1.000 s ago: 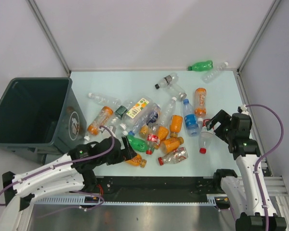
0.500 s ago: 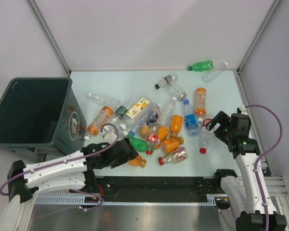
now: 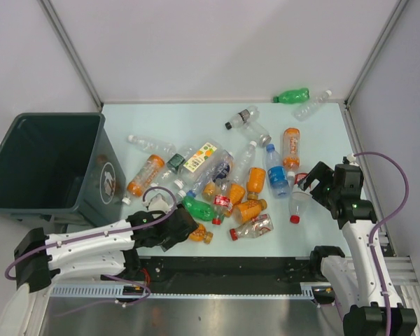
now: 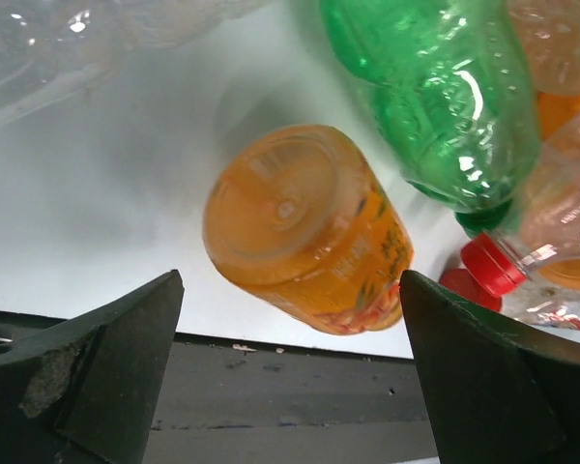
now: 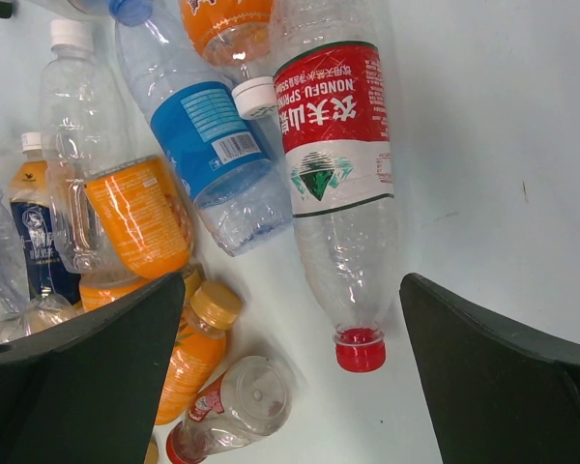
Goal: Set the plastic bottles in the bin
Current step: Pick up the plastic bottle at the center of the board.
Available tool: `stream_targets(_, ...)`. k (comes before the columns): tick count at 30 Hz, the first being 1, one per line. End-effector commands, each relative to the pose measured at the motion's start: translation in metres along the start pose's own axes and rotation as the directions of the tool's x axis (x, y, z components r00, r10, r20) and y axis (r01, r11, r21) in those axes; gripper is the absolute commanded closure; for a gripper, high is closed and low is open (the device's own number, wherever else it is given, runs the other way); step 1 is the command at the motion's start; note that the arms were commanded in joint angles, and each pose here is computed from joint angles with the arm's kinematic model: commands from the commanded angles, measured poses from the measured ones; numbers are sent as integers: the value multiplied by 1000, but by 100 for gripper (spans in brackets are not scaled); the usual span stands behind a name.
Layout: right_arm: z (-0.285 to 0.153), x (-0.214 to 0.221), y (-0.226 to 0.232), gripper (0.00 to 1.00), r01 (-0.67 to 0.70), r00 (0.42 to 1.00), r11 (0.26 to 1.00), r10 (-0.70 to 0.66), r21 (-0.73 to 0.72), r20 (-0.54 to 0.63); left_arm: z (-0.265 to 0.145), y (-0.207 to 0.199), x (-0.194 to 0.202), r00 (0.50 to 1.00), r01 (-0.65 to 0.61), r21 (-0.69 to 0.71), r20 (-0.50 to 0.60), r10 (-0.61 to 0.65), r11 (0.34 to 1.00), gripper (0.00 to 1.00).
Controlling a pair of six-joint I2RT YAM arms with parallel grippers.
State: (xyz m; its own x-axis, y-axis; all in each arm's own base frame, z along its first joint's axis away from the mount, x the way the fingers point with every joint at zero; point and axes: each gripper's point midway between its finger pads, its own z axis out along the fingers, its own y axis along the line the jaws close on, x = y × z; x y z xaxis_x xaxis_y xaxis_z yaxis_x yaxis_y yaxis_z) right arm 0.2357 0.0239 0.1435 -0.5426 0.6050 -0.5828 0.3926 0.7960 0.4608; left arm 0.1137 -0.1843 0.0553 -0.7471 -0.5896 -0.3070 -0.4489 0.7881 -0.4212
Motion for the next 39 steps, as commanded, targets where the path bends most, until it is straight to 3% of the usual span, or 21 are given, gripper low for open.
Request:
stream_targets(1, -1, -6, 6, 0, 10, 1000, 1000, -10, -21, 18, 5, -3, 1, 999, 36, 4, 9, -36, 999, 1)
stream_targets(17, -1, -7, 7, 1, 7, 1000, 1000, -7, -25, 20, 15, -6, 2, 996, -83, -33, 31, 84, 996, 3)
stream_targets(30, -1, -7, 5, 1, 6, 1000, 1000, -6, -14, 20, 7, -4, -13, 977, -188, -86, 82, 195, 978, 44)
stream_targets(34, 0, -6, 3, 1, 9, 1000, 1000, -8, -7, 18, -17, -17, -34, 946, -267, -126, 156, 285, 956, 57)
stream_targets(39, -1, -8, 1, 1, 17, 999, 1000, -17, 5, 27, -48, -46, -52, 891, -381, -126, 215, 400, 916, 63)
